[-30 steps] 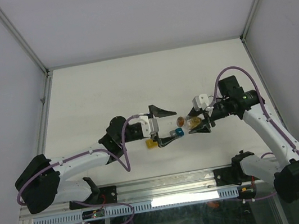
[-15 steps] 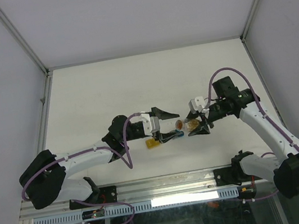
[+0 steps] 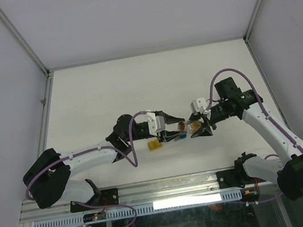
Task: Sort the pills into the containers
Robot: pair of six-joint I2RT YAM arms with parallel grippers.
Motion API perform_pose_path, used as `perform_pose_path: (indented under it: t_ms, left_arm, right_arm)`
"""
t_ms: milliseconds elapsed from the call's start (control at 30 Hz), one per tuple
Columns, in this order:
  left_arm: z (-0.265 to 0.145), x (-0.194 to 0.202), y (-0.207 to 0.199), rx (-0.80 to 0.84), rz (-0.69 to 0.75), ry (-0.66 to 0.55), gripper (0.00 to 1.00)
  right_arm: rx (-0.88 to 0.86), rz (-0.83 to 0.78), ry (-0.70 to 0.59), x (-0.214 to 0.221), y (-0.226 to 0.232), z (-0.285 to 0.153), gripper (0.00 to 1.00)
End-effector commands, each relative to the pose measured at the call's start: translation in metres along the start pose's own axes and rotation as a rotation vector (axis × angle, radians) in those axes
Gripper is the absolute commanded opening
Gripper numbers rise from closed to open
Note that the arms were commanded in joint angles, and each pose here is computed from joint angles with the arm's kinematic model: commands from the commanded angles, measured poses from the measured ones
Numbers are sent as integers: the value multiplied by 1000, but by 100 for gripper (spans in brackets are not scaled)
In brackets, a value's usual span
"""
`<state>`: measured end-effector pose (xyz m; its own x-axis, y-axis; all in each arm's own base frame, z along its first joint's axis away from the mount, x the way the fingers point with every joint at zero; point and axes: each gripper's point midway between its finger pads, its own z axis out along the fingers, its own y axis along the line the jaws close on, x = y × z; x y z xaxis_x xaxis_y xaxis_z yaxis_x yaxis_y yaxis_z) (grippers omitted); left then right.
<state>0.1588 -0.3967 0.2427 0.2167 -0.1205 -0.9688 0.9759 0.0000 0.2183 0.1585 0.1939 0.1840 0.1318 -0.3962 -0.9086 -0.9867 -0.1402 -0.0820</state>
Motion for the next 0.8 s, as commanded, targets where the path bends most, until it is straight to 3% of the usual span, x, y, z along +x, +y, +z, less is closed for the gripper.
perform_pose_path:
  t_ms: [0,33,167,300,367,600,667,767]
  left_arm:
    - [2,-33,8,-16,-20,-75,4]
    - [2,-34,10,-36,-59,-77,0]
    - [-6,-40,24,-184,-288,-126,0]
    - [-22,-28,58,-492,-692,-203,0]
    - [-14,-24,54,-534,-747,-190,0]
    - [-4,-37,60,-624,-711,-192,0]
    - [-5,-45,59,-609,-703,-217,28]
    - [-10,-60,55,-577,-683,-268,60]
  right_arm:
    - [29,-55,-20,-15,-11,-2,0]
    - [42,-48,-12,-14,-14,-3,0]
    - [114,-20,21,-10,-29,-5,0]
    - [180,10,38,-7,-43,-7,0]
    - [193,30,40,-6,-46,-7,0]
    - [207,52,26,-8,-48,-8,0]
    - [200,56,18,-9,-47,-7,0]
    - [186,61,5,-11,-45,-6,0]
